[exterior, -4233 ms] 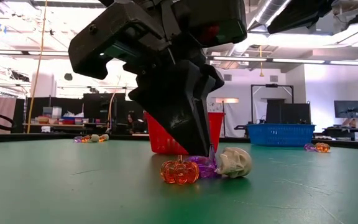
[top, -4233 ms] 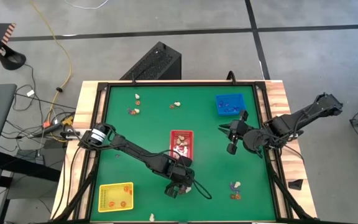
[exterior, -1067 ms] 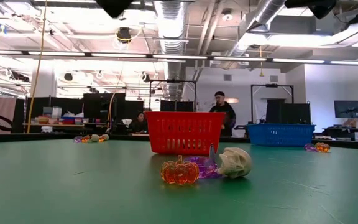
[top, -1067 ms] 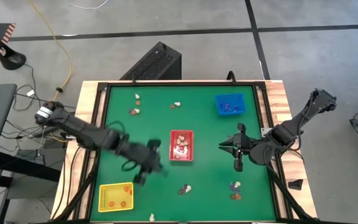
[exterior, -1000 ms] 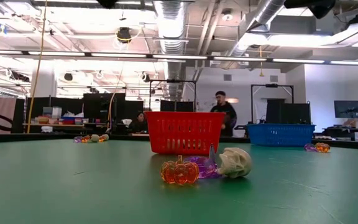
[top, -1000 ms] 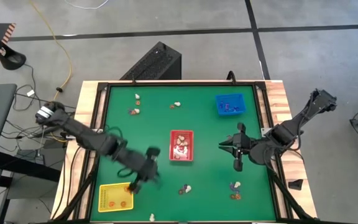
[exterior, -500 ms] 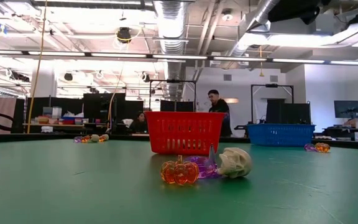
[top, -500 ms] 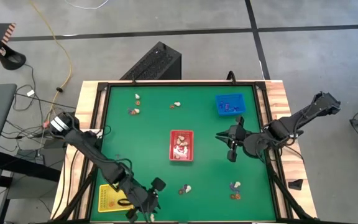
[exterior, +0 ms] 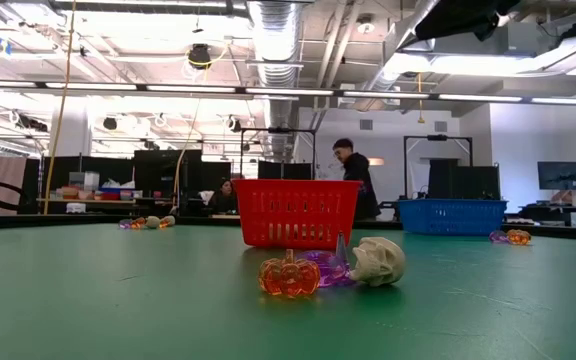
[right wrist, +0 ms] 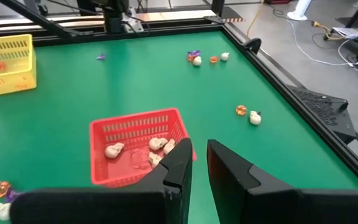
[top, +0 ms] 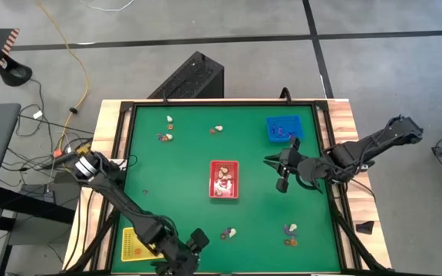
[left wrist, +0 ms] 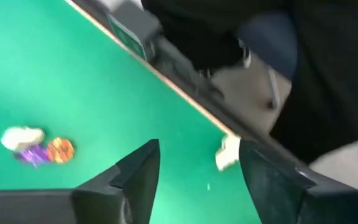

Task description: Sort Halloween decoration

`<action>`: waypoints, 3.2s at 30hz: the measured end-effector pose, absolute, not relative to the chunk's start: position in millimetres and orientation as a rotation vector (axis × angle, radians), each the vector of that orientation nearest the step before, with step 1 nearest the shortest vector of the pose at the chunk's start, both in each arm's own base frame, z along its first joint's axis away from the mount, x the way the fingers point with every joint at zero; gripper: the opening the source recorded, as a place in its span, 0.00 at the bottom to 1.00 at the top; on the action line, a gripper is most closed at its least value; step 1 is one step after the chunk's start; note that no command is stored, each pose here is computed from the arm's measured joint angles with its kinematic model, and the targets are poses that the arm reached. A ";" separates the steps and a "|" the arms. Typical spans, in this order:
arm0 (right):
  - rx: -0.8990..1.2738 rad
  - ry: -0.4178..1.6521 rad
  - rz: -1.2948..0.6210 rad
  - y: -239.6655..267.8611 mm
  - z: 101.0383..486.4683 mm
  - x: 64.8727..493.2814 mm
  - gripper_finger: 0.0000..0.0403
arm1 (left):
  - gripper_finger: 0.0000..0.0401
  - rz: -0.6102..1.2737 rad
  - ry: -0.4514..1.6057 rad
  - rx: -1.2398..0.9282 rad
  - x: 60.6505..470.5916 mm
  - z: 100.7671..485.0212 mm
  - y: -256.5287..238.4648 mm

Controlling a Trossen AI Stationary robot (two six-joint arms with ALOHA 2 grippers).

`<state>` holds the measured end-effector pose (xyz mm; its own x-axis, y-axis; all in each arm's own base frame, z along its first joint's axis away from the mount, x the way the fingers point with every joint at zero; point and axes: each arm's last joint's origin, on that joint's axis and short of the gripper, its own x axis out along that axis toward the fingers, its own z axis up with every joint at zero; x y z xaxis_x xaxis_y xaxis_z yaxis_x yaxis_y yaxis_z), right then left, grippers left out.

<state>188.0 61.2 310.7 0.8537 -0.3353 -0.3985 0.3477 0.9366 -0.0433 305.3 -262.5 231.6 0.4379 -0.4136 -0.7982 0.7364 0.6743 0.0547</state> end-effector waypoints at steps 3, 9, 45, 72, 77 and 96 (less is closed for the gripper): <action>0.032 0.414 -0.363 60.5 310.7 188.2 0.20 | 0.55 -0.738 0.936 0.463 306.8 220.4 -263.6; 0.044 0.435 -0.298 63.3 309.8 187.9 0.20 | 0.55 -0.809 0.963 0.547 305.8 201.9 -271.6; 0.033 0.461 -0.241 64.1 308.8 188.4 0.20 | 0.55 -0.957 1.035 0.703 322.6 167.6 -301.7; 0.009 0.461 -0.241 63.2 309.1 188.9 0.20 | 0.55 -0.889 1.049 0.639 323.7 163.3 -304.1; 0.011 0.458 -0.241 63.3 309.4 189.1 0.20 | 0.55 -0.894 1.043 0.665 325.5 163.0 -301.5; 0.030 0.457 -0.236 64.0 309.3 188.9 0.20 | 0.46 -0.940 1.018 0.727 325.7 162.8 -300.7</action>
